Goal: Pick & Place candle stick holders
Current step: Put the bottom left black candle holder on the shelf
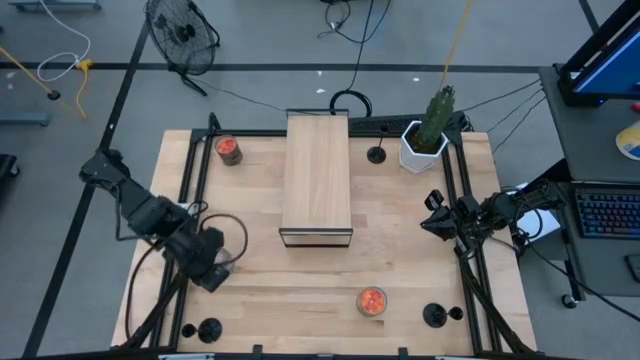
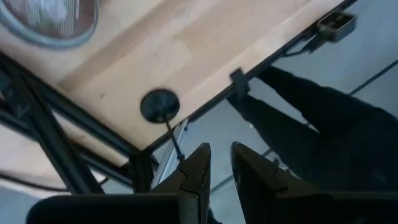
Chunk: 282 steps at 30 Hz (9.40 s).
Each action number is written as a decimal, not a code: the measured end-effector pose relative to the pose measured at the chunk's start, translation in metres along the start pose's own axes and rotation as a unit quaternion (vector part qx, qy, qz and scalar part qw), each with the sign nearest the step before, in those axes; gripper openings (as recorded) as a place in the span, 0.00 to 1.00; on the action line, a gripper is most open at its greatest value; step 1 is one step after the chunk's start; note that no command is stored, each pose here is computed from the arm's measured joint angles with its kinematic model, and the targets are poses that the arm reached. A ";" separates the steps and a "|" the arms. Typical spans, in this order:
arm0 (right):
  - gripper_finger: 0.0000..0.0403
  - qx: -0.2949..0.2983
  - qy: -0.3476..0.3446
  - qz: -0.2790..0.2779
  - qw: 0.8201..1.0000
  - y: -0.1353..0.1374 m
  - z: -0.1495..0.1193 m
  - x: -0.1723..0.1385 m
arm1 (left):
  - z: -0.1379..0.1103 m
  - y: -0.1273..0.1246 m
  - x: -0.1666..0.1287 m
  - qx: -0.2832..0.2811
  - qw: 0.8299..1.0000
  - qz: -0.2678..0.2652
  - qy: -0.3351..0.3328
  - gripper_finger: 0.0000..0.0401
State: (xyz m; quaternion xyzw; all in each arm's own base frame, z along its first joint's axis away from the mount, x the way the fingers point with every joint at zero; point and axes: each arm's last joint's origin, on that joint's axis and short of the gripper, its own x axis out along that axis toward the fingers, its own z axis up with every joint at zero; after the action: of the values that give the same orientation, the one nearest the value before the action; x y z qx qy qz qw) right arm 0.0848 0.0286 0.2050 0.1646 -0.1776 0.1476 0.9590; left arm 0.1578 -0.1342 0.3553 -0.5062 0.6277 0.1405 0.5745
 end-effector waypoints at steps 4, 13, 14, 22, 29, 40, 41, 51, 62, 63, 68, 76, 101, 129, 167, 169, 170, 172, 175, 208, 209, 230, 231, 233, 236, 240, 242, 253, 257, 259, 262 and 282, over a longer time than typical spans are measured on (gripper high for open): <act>0.04 0.000 0.000 0.000 1.000 0.000 0.000 0.000 | -0.014 0.002 0.005 -0.017 1.000 0.015 0.010 0.17; 0.04 0.000 0.001 0.000 1.000 0.000 0.000 0.000 | -0.038 0.014 0.010 -0.065 0.996 0.058 0.023 0.17; 0.04 0.000 0.000 0.000 1.000 0.000 0.000 0.000 | -0.040 0.015 0.011 -0.067 0.996 0.060 0.025 0.17; 0.04 0.000 0.001 0.000 1.000 0.000 0.000 0.000 | -0.056 0.022 0.013 -0.019 0.998 0.065 0.019 0.17; 0.04 0.000 0.001 0.000 1.000 0.000 0.000 0.000 | -0.065 0.024 0.015 0.004 0.998 0.061 0.024 0.17; 0.04 0.000 0.001 0.000 1.000 0.000 0.000 0.000 | -0.080 0.015 0.032 0.055 0.998 0.033 0.007 0.17; 0.04 0.000 0.001 0.000 1.000 0.000 0.000 0.000 | -0.080 0.014 0.035 0.055 0.998 0.040 0.009 0.17; 0.04 0.000 0.001 0.000 1.000 0.000 0.000 0.000 | -0.084 0.008 0.059 0.052 0.995 0.084 0.015 0.17; 0.04 0.000 0.001 0.000 1.000 0.000 0.000 0.000 | -0.084 0.005 0.070 0.062 0.993 0.096 0.002 0.17; 0.04 0.000 0.001 0.000 1.000 0.000 0.000 0.000 | -0.084 0.005 0.070 0.059 0.994 0.096 0.002 0.17; 0.04 0.000 0.000 0.000 1.000 0.000 0.000 0.000 | -0.084 0.005 0.070 0.050 0.994 0.092 -0.002 0.19; 0.04 0.000 0.001 0.000 1.000 0.000 0.000 0.000 | -0.084 0.005 0.070 0.051 0.995 0.088 -0.007 0.38; 0.04 0.000 0.000 0.000 1.000 0.000 0.000 0.000 | -0.087 0.013 0.078 0.045 0.994 0.089 -0.045 0.38; 0.04 0.000 0.001 0.000 1.000 0.000 0.000 0.000 | -0.095 0.013 0.084 0.031 0.995 0.088 -0.030 0.38; 0.04 0.000 0.001 0.000 1.000 0.000 0.000 0.000 | -0.095 0.012 0.121 0.051 0.985 0.154 -0.062 0.19; 0.04 0.000 0.000 0.000 1.000 0.000 0.000 0.000 | -0.095 0.011 0.121 0.051 0.985 0.154 -0.063 0.09; 0.04 0.000 0.000 0.000 1.000 0.000 0.000 0.000 | -0.095 0.012 0.121 0.051 0.985 0.154 -0.066 0.05; 0.04 0.000 0.000 0.000 1.000 0.000 0.000 0.000 | -0.094 0.012 0.122 0.051 0.984 0.153 -0.072 0.04; 0.04 0.000 0.001 0.000 1.000 0.000 0.000 0.000 | -0.094 0.012 0.122 0.052 0.984 0.152 -0.072 0.06; 0.04 -0.016 -0.040 -0.006 0.999 0.001 0.007 0.000 | -0.059 -0.015 0.101 0.026 0.995 0.064 -0.073 0.04; 0.04 -0.015 -0.052 -0.003 0.999 0.001 0.009 0.000 | -0.056 -0.017 0.101 0.026 0.996 0.057 -0.071 0.04; 0.04 -0.089 -0.231 0.014 0.969 0.009 0.043 -0.010 | -0.013 -0.056 0.072 0.021 0.995 -0.033 -0.093 0.04; 0.04 -0.092 -0.230 0.012 0.969 0.009 0.042 -0.010 | -0.011 -0.058 0.070 0.019 0.994 -0.037 -0.097 0.04; 0.04 -0.080 -0.226 -0.012 0.971 0.007 0.042 -0.010 | -0.007 -0.061 0.066 0.017 0.994 -0.044 -0.102 0.04; 0.04 -0.015 -0.198 -0.076 0.977 0.001 0.035 -0.007 | 0.000 -0.065 0.060 0.025 0.992 -0.052 -0.111 0.04; 0.04 0.045 -0.136 -0.128 0.981 -0.004 0.021 0.000 | 0.010 -0.069 0.051 0.033 0.990 -0.054 -0.123 0.04; 0.04 0.061 -0.097 -0.134 0.984 -0.005 0.013 0.004 | 0.014 -0.070 0.046 0.033 0.990 -0.057 -0.128 0.04; 0.04 0.034 0.059 -0.180 0.981 0.001 0.022 0.045 | 0.022 -0.079 0.029 0.022 0.987 -0.087 -0.136 0.04; 0.04 0.026 0.107 -0.185 0.977 0.005 0.026 0.067 | 0.024 -0.083 0.021 0.024 0.984 -0.099 -0.148 0.04; 0.04 0.023 0.126 -0.173 0.977 0.008 0.028 0.080 | 0.026 -0.084 0.019 0.025 0.983 -0.102 -0.149 0.04; 0.04 0.028 0.146 -0.175 0.973 0.011 0.030 0.098 | 0.028 -0.085 0.016 0.028 0.983 -0.104 -0.149 0.04; 0.04 0.123 0.225 -0.091 0.962 -0.005 0.015 0.189 | 0.044 -0.089 0.006 0.062 0.977 -0.116 -0.167 0.04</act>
State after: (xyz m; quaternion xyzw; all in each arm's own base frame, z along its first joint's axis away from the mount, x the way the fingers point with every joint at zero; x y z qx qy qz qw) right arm 0.2507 0.0608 0.2902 0.2594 0.0784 0.1135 0.9559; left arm 0.2550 -0.1432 0.3730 -0.5083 0.4674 0.1158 0.7140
